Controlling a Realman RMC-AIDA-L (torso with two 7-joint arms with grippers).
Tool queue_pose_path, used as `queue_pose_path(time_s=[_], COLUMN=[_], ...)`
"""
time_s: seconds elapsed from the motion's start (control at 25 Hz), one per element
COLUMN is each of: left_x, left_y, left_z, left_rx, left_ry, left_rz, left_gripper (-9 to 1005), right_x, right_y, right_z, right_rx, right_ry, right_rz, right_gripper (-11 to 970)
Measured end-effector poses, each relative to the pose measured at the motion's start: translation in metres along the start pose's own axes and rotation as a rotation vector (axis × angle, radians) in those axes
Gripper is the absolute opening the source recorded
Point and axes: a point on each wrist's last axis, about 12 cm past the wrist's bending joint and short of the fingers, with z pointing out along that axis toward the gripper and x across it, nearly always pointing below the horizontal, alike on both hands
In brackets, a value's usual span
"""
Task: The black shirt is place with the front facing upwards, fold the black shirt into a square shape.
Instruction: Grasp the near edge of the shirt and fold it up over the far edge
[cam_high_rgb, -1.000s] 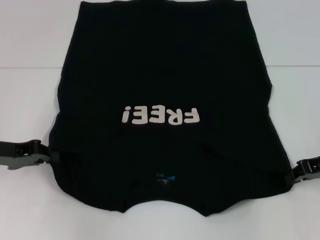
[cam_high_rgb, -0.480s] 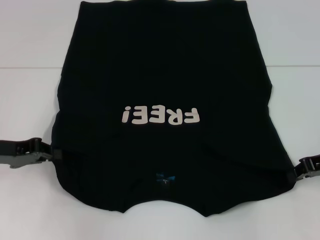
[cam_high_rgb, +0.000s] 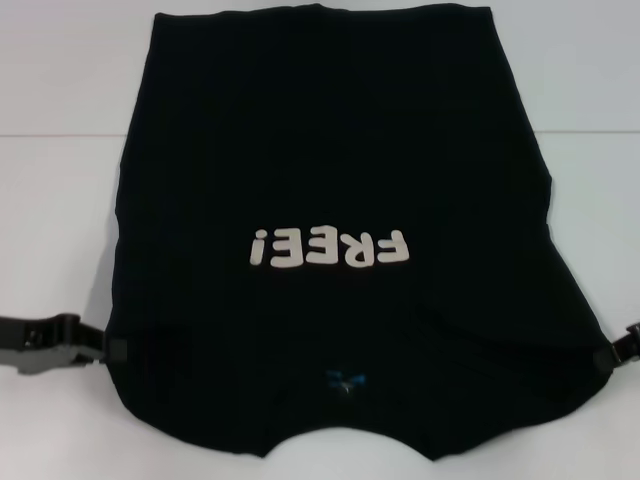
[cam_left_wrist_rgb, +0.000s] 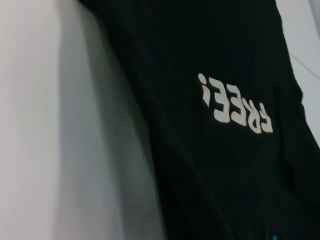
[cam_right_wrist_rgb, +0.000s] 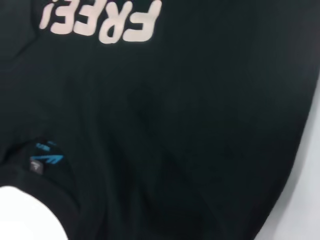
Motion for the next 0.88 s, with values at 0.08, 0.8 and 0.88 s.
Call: queue_pose_path(time_s=[0.08, 0.8, 0.88], left_x=[0.005, 0.046, 0.045], left_y=[0.0, -0.011, -0.011], left_z=[-0.004, -0.004, -0.004], left_rx=[0.018, 0.148, 0.144], left_ry=[0.026, 0.399, 0.39], left_rz=[-0.005, 0.015, 0.016], left_gripper=[49, 49, 49], right_x=[0.005, 0.057, 0.058], right_y=[-0.001, 0.004, 0.003], right_z=[-0.003, 0.005, 0.007], right_rx=[-0.019, -0.199, -0.208], right_ry=[0.017, 0.185, 0.177], right_rz=[-0.011, -0.093, -0.084], right_gripper=[47, 49, 49])
